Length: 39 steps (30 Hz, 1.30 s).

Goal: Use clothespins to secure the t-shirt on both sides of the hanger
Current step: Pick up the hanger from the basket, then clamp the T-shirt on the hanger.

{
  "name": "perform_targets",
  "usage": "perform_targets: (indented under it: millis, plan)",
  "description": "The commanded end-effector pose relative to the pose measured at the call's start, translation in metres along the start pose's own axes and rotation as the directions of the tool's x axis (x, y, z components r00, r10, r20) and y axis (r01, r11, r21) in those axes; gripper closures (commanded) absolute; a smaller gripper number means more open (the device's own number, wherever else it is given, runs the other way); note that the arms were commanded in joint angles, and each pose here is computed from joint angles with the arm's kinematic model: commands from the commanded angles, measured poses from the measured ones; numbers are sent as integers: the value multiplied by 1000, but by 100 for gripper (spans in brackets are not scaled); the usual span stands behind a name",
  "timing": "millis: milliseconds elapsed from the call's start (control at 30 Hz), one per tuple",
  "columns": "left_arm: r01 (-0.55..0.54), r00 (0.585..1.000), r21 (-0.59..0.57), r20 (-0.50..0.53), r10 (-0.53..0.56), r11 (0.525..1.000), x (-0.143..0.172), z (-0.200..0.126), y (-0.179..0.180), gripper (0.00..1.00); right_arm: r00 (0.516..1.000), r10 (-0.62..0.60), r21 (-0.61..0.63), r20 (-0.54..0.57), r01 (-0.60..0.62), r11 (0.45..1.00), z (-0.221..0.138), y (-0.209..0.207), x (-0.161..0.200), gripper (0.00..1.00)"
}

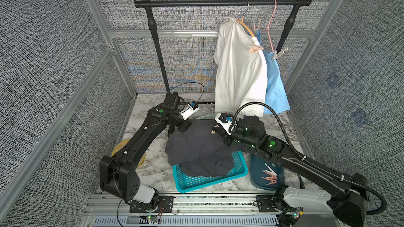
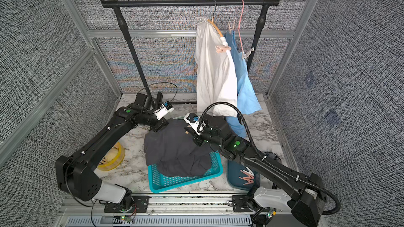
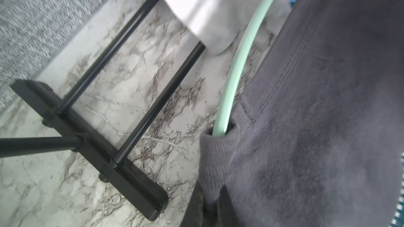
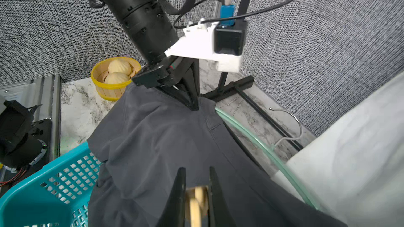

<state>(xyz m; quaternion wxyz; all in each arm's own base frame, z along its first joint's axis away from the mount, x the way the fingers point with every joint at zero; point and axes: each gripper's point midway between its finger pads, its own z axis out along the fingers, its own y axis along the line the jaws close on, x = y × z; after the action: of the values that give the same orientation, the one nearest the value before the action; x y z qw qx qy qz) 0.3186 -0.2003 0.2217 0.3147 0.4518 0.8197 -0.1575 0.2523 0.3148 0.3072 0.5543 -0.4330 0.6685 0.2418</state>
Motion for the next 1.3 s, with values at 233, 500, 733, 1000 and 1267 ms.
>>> perform_targets:
  millis: [233,500,733,1000,1267]
  plan:
    - [-94,993,-46,70,97,995,-6,-47,-29,100,952,-202,-49,230,218,975,-20,14,-98,100]
    - [-230,953,-140,167,252,963,1,-75,-50,100,976,-96,68,198,84,994,-60,-16,-138,100]
    - [-405,858,-128,288,425,905,3,-86,-81,100,997,72,-86,33,-69,994,-47,-12,-128,100]
    - [-454,817,-141,328,474,880,-4,-93,-88,100,942,241,-315,-235,-308,898,-2,25,-100,100]
    - [-500,792,-159,316,523,852,-5,-90,-87,100,834,303,-298,-462,-468,832,31,37,-90,100]
